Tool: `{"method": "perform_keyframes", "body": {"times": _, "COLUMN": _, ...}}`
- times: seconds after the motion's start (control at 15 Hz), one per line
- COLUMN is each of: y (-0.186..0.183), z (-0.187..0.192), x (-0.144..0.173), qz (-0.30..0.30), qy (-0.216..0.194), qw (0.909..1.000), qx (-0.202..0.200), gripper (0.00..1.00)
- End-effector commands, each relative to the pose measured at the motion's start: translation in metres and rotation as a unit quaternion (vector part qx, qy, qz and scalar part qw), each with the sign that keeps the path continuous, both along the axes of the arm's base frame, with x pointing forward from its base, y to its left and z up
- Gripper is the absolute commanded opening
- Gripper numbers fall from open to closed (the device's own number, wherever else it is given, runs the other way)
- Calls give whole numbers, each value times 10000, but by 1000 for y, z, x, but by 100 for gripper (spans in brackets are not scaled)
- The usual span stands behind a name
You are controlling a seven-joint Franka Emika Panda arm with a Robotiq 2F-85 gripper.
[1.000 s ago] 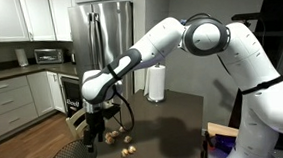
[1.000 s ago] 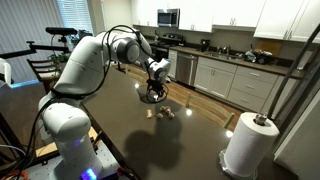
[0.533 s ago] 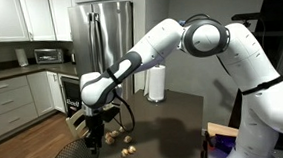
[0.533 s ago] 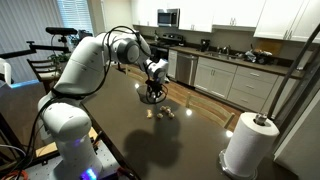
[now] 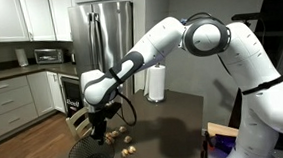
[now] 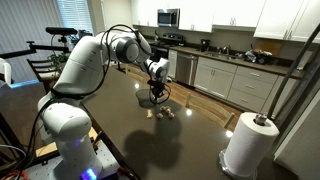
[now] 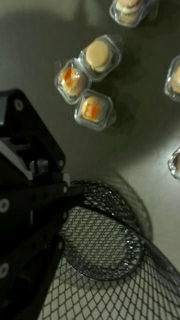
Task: Move the basket to the right, pick up all the objects from the table and put them in the basket
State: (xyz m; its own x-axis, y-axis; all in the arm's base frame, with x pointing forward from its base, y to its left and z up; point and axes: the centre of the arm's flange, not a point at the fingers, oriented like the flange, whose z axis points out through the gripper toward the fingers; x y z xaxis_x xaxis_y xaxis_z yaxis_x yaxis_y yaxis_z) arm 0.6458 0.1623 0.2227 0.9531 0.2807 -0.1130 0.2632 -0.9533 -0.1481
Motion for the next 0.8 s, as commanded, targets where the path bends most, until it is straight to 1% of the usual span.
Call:
{"method": "perform_keyframes", "body": {"times": 0.0, "y": -6, "z": 23, "x": -13, "qz": 237, "qy": 238, "qw": 9986, "qx": -413, "gripper": 5}}
{"method": "perform_keyframes", "body": {"times": 0.07, "y": -7, "z": 27, "x": -15, "qz": 332, "qy": 379, "qw": 9979, "qx": -414, "gripper": 7}}
{"method": "perform_keyframes", "body": {"times": 0.13, "y": -9, "z": 31, "x": -16, "qz": 429, "qy": 576, "qw": 9967, "qx": -379, "gripper": 5}}
{"method": "perform_keyframes", "body": {"times": 0.2, "y": -10, "z": 34, "x": -18, "qz": 503, "qy": 749, "qw": 9954, "qx": -335, "gripper": 7}}
{"method": "perform_keyframes", "body": {"times": 0.33, "y": -14, "z": 42, "x": -21, "qz": 677, "qy": 1010, "qw": 9923, "qx": -244, "gripper": 6}}
{"method": "perform_keyframes", "body": {"times": 0.53, "y": -21, "z": 52, "x": -22, "qz": 788, "qy": 1156, "qw": 9900, "qx": -203, "gripper": 5}}
{"method": "perform_keyframes", "body": {"times": 0.73, "y": -31, "z": 62, "x": -20, "qz": 809, "qy": 1172, "qw": 9897, "qx": -103, "gripper": 5}}
